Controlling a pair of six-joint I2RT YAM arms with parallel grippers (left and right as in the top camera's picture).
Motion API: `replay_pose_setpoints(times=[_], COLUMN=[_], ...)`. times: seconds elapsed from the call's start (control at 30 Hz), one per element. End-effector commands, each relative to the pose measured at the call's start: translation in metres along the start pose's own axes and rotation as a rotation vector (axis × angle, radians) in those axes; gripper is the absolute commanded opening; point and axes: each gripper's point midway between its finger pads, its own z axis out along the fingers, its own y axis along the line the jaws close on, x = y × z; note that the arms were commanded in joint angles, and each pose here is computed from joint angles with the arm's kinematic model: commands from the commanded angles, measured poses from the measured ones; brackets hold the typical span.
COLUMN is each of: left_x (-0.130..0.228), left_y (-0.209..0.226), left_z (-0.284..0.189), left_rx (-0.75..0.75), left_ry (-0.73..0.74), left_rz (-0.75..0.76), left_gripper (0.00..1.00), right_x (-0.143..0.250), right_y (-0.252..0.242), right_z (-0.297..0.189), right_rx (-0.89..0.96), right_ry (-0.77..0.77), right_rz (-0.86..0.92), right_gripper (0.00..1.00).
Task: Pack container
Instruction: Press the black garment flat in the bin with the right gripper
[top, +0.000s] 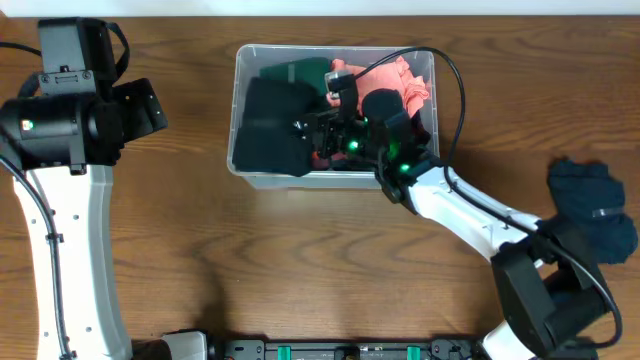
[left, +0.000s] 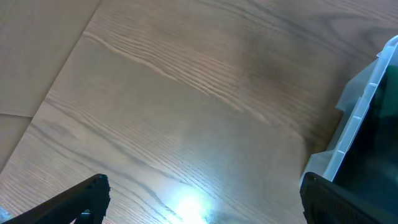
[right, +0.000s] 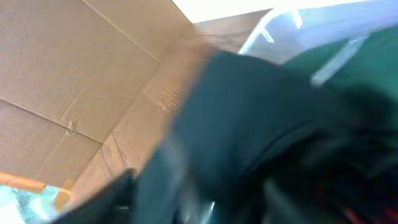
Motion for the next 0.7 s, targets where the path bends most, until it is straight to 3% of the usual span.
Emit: replay_pose_setpoints(times=[0.0, 0.13, 0.3, 0.4, 0.53, 0.57, 0.67], left_x=[-0.002, -0.002, -0.002, -0.002, -0.002, -0.002, -0.002], left_y=[0.004, 0.004, 0.004, 0.004, 0.004, 0.004, 0.004], left_z=[-0.002, -0.002, -0.002, -0.002, -0.002, -0.002, -0.002], left_rx=[-0.013, -0.013, -0.013, -0.013, -0.013, -0.013, -0.013], left_ry=[-0.007, -0.007, -0.007, -0.007, -0.007, -0.007, -0.007], left_rz=[-0.006, -0.006, -0.006, -0.006, -0.006, -0.006, -0.006], left_gripper=[0.98, 0.98, 0.98, 0.98, 0.98, 0.98, 0.98], right_x=[-0.012, -0.032, -0.053, -0.055, -0.044, -0.039, -0.025], right_y=[0.011, 0.021, 0.036, 0.037, 0.025, 0.021, 0.015], right_z=[0.002, -0.003, -0.004, -0.003, 0.002, 0.003, 0.007], right_rx=[-0.026, -0.071, -0.090, -0.044, 0.082, 0.111, 0.171], right_ry=[-0.026, -0.045, -0.040, -0.006, 0.040, 0.052, 0.095], right_rz=[-0.035, -0.082, -0.141, -0.193, -0.280, -0.306, -0.403], right_gripper=[0.79, 0.88, 0.82, 0.63, 0.07, 0.01, 0.01])
